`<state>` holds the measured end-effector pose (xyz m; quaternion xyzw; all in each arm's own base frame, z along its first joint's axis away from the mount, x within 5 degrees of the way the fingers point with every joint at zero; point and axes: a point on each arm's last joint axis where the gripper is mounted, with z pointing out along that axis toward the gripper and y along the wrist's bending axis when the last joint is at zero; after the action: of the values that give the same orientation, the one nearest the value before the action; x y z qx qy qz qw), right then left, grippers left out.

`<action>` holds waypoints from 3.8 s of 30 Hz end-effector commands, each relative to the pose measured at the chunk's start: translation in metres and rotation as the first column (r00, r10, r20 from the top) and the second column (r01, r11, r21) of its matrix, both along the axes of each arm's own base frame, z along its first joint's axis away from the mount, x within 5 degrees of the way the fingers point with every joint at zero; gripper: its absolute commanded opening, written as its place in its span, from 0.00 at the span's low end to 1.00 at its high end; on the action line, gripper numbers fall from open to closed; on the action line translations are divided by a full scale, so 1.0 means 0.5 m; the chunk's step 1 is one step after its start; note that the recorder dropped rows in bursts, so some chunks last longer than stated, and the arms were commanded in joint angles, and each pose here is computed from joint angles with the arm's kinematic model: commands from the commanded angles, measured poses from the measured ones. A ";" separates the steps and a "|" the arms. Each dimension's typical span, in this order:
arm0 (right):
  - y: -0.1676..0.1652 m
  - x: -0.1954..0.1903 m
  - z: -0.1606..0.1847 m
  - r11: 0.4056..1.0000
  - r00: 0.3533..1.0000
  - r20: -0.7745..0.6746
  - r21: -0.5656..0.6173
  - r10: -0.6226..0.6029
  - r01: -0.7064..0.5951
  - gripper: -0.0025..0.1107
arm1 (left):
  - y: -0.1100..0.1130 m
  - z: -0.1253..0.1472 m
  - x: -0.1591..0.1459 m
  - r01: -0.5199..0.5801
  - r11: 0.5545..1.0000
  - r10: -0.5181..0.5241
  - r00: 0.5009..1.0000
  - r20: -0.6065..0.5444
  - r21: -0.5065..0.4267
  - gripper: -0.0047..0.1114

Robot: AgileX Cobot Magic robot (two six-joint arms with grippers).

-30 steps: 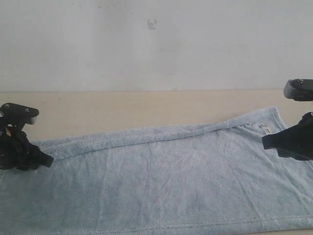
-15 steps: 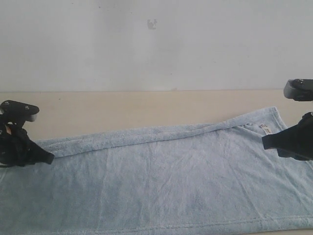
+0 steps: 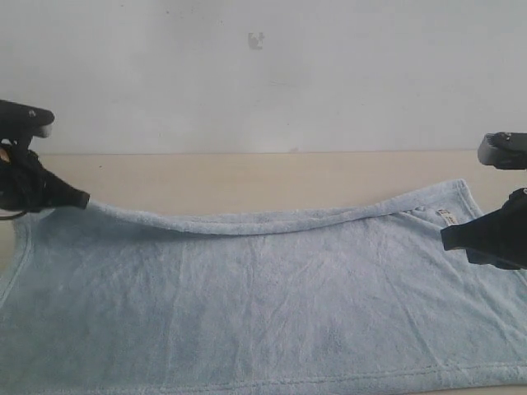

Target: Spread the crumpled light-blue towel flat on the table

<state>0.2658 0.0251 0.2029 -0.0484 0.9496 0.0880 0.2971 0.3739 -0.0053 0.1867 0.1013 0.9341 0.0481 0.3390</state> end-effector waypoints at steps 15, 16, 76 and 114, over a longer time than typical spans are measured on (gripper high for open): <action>0.057 0.039 0.027 0.992 0.991 0.039 -0.009 0.129 -0.128 0.02 | 0.057 0.007 0.165 -0.118 0.993 0.118 0.993 -0.005 -0.005 0.46; 0.061 0.054 0.020 0.990 0.990 0.009 -0.001 0.140 -0.140 0.02 | 0.055 0.020 0.161 -0.110 0.994 0.110 0.994 0.001 0.001 0.45; 0.278 0.507 -0.009 0.865 0.888 0.112 0.201 0.446 -0.460 0.02 | -0.032 -0.040 -0.027 0.153 0.981 -0.178 0.951 -0.252 -0.117 0.41; 0.313 0.451 0.070 0.703 0.784 0.143 0.368 0.604 -0.608 0.02 | 0.016 0.008 0.180 0.027 0.997 -0.017 0.992 0.122 -0.076 0.12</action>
<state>0.4946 0.1806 0.2272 -0.2899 0.8467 0.3664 0.2545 0.4593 0.0008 0.1713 0.0973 0.9109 0.0212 0.4004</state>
